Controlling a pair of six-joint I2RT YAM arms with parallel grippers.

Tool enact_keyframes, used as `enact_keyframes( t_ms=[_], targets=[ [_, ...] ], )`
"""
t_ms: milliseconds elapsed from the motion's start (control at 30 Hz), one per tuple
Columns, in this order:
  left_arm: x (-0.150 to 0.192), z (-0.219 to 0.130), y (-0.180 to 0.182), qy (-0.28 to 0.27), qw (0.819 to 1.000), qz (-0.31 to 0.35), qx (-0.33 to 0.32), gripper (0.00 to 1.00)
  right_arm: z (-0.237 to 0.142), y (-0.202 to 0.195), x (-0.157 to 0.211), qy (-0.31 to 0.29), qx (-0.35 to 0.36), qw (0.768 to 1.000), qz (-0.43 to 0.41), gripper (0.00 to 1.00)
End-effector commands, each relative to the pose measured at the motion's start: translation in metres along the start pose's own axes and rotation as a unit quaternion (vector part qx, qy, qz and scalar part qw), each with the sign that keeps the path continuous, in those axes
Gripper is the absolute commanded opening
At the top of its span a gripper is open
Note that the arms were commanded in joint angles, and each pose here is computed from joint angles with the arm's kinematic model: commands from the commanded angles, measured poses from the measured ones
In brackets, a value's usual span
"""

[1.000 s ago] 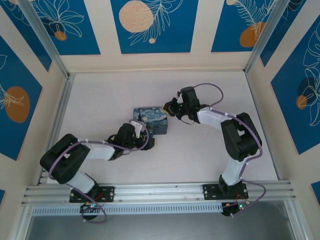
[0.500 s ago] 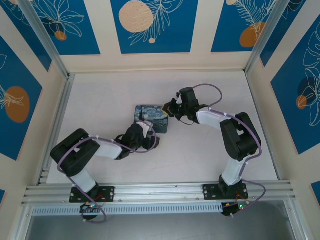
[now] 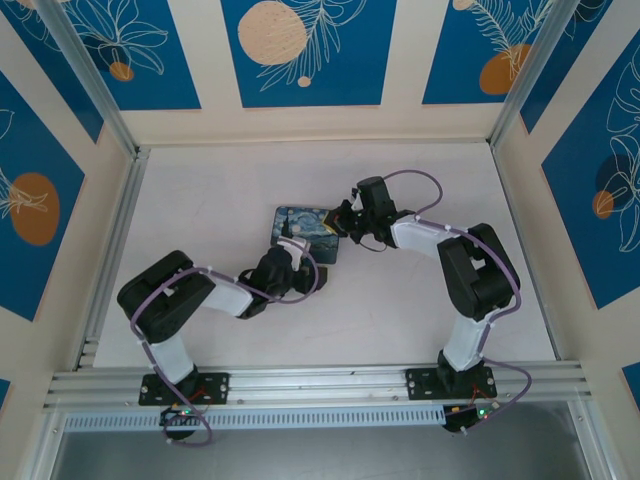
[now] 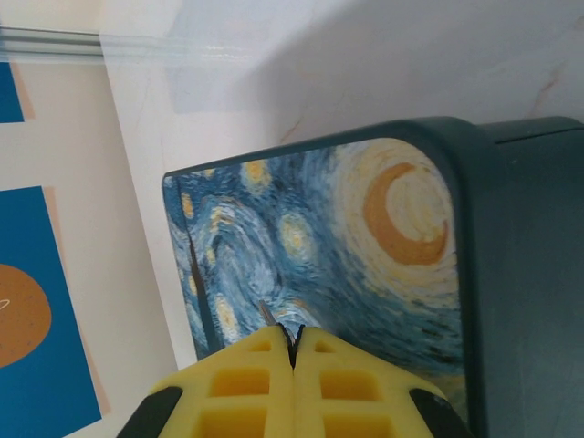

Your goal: Unlock the padlock with the key

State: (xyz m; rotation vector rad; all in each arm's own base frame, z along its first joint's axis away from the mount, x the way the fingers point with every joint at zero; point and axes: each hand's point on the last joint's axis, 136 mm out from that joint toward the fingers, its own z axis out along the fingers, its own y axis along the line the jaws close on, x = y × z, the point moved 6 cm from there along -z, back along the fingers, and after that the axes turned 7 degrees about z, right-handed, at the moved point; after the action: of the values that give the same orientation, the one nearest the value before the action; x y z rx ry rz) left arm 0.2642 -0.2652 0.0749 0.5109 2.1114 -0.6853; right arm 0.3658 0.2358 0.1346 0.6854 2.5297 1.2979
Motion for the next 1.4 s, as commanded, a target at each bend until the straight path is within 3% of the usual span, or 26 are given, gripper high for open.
enact_keyframes(
  t_ms=[0,500,800,1100,1367],
  targets=[
    [-0.027,-0.003,-0.019,-0.049,0.997,-0.037,0.056,0.76,0.006,-0.009,0.003,0.009,0.019,1.000,0.002,0.00],
    [-0.021,0.006,-0.005,-0.063,0.984,-0.143,0.085,0.77,0.010,-0.014,0.001,0.012,0.021,1.000,0.005,0.00],
    [-0.014,0.002,0.002,-0.114,0.963,-0.227,0.092,0.76,0.009,-0.014,-0.001,0.012,0.018,1.000,0.008,0.00],
    [-0.013,-0.002,0.003,-0.136,0.955,-0.257,0.062,0.73,0.009,-0.015,-0.002,0.011,0.017,1.000,0.008,0.00],
    [-0.003,0.009,-0.010,-0.120,0.956,-0.257,0.068,0.67,0.009,-0.017,-0.001,0.012,0.017,1.000,0.010,0.00]
  ],
)
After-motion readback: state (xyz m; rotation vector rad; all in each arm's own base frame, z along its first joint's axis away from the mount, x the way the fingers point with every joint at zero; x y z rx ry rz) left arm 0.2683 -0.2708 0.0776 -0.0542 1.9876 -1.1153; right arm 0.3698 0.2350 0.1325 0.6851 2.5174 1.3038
